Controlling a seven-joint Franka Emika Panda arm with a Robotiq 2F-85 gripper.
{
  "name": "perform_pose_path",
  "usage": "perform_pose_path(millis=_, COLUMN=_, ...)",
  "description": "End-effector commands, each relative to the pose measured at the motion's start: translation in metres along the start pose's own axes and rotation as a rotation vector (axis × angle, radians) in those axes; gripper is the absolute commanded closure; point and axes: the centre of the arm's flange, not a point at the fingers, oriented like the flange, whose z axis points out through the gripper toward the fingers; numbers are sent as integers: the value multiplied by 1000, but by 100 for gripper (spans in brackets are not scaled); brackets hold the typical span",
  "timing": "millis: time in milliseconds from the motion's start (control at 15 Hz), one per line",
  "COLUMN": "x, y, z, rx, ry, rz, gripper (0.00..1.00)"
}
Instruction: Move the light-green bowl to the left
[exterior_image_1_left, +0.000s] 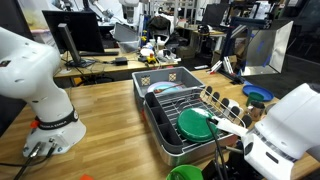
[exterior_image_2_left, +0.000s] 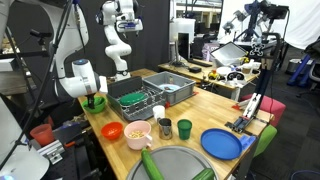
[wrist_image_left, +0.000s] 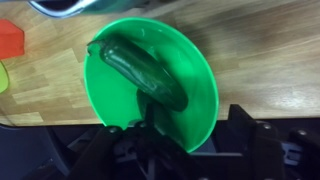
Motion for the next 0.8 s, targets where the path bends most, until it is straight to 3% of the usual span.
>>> perform_pose_path(millis=0, x=10, y=1, z=-22, rx=-8, ry=-11, rz=10, gripper=0)
perform_pose_path(millis=200, x=24, y=3, z=-29, rx=-2, ry=30, rz=67, gripper=0)
perform_pose_path(millis=267, x=23, y=3, z=-12, rx=0, ry=14, rz=42, gripper=0)
perform_pose_path(millis=733, x=27, y=0, z=-12, rx=3, ry=25, rz=70, gripper=0)
